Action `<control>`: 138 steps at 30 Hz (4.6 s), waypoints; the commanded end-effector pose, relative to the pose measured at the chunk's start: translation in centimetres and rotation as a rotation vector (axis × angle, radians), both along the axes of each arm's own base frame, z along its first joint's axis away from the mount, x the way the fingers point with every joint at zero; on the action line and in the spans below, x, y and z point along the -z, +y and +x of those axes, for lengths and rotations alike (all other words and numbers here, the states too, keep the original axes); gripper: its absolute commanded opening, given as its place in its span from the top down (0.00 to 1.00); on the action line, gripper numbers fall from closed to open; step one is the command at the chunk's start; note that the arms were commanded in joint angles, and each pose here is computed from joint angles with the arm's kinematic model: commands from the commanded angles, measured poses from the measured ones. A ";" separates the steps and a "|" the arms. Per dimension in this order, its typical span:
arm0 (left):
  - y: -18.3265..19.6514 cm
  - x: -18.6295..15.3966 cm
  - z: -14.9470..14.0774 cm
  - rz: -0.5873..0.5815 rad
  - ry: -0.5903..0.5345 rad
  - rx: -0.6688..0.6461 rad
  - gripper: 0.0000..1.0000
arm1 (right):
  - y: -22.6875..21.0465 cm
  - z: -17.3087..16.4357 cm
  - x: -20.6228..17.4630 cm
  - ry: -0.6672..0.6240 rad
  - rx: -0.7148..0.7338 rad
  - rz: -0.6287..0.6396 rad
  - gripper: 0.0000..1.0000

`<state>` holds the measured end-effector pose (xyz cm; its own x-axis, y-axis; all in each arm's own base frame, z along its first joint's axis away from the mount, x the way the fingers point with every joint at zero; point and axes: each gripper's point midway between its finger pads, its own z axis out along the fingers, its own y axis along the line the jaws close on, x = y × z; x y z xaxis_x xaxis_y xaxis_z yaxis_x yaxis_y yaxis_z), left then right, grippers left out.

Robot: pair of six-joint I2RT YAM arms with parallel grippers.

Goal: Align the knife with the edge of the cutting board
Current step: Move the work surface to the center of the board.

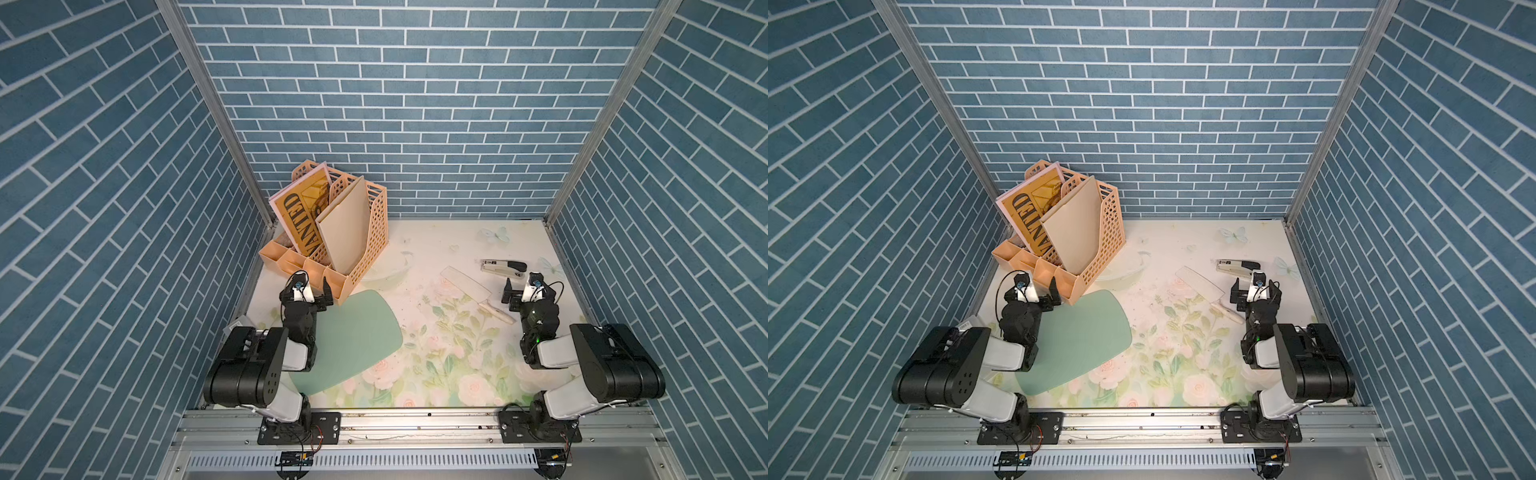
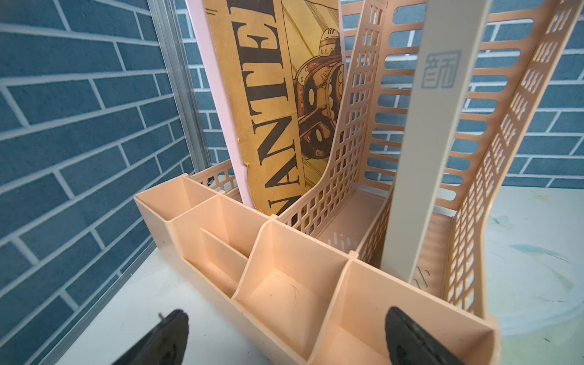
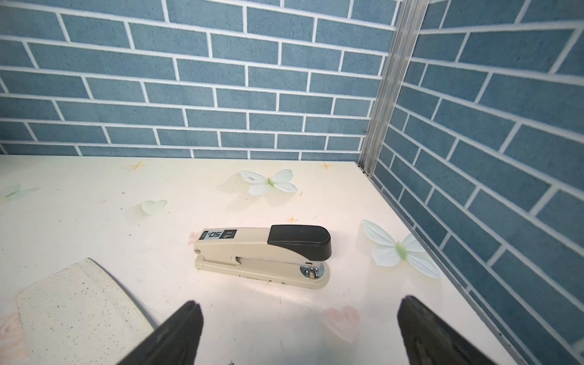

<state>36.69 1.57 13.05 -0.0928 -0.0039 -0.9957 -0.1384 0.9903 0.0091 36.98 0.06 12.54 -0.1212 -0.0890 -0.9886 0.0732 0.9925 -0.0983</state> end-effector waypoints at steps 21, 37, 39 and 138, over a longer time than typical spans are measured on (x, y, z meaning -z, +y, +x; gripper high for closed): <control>1.5 -1.0 0.0 -0.025 -0.013 -0.087 0.00 | 0.0 0.0 -0.2 -0.010 -0.005 0.012 0.00; 1.2 -8.1 -2.7 -0.462 0.096 -0.154 0.00 | -1.9 -3.9 -10.5 -0.226 0.100 0.477 0.00; -1.1 -7.2 -2.8 -0.481 0.177 -0.032 0.00 | 0.0 -3.9 -10.8 -0.159 0.001 0.503 0.00; -7.2 15.0 -18.3 -0.723 1.110 -0.223 0.00 | 47.2 -15.5 -0.6 1.008 -0.993 0.850 0.12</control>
<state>22.98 -2.03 1.90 -0.6743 -0.6009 -0.4292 -0.5637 0.7943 -0.2264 22.99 45.19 8.94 -0.9234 -0.0105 -0.3836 -0.3234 0.5595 0.7632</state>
